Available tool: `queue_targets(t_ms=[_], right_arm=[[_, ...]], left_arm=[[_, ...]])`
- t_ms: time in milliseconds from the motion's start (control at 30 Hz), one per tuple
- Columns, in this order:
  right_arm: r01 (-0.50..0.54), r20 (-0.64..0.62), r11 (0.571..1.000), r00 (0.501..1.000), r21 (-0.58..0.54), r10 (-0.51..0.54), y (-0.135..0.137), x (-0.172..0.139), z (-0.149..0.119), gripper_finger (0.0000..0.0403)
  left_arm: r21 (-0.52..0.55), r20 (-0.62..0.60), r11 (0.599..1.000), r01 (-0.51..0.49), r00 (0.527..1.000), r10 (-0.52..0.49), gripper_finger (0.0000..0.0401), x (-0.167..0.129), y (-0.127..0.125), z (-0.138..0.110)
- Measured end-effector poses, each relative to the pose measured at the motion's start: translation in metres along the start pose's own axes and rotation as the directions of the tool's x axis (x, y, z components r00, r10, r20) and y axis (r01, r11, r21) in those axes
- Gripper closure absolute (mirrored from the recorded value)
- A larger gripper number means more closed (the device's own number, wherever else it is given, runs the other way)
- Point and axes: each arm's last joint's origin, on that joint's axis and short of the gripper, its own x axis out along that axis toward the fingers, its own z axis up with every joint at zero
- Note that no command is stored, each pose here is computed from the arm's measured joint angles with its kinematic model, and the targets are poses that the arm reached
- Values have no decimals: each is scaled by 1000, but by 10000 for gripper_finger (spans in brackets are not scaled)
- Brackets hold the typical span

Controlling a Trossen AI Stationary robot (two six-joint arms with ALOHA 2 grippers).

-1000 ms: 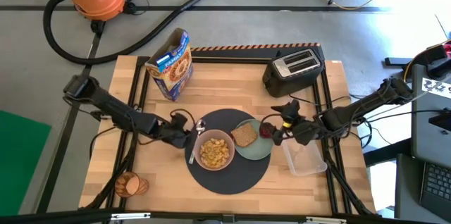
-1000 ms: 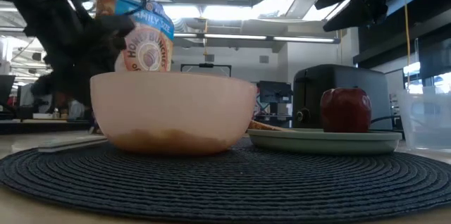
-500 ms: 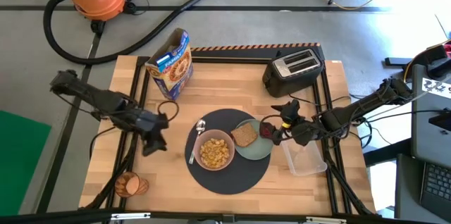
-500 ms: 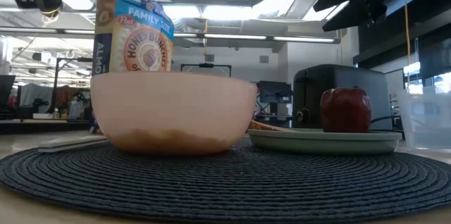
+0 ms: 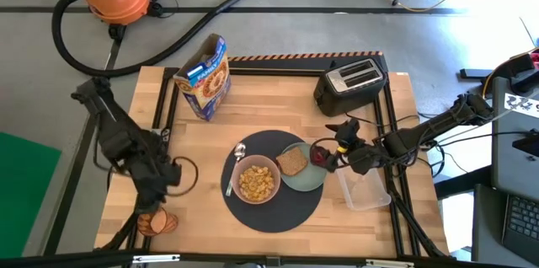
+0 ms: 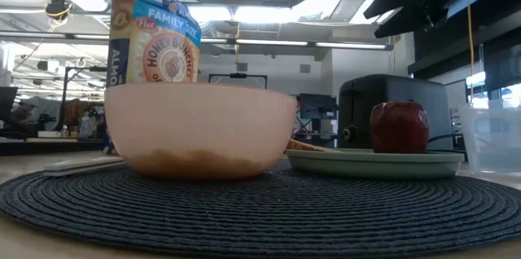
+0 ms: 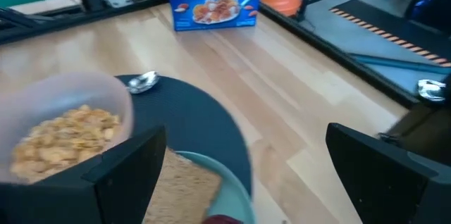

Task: Arrange a breakfast setting
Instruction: Put the orange cup on the black placemat to the top of the pink bowl

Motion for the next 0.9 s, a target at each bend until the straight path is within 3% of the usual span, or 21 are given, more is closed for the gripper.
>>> queue_targets(t_ms=[167,267,433,633,900], right_arm=[[48,7,999,999,4,-48,-3,0,-2,24],[57,18,998,998,7,-57,-3,0,-1,24],[108,42,994,993,4,-108,-7,4,2,24],[90,-13,996,996,27,-89,-14,12,5,24],[70,-36,997,997,29,-69,-15,14,5,24]], left_arm=[[-70,-153,997,-18,988,7,306,20,-15,-6],[-60,-195,997,-43,980,31,306,29,-22,-13],[-4,-153,995,-97,984,95,306,37,-28,-20],[9,-88,990,-139,986,139,306,39,-30,-25],[22,-131,989,-149,980,150,307,56,-24,-32]])
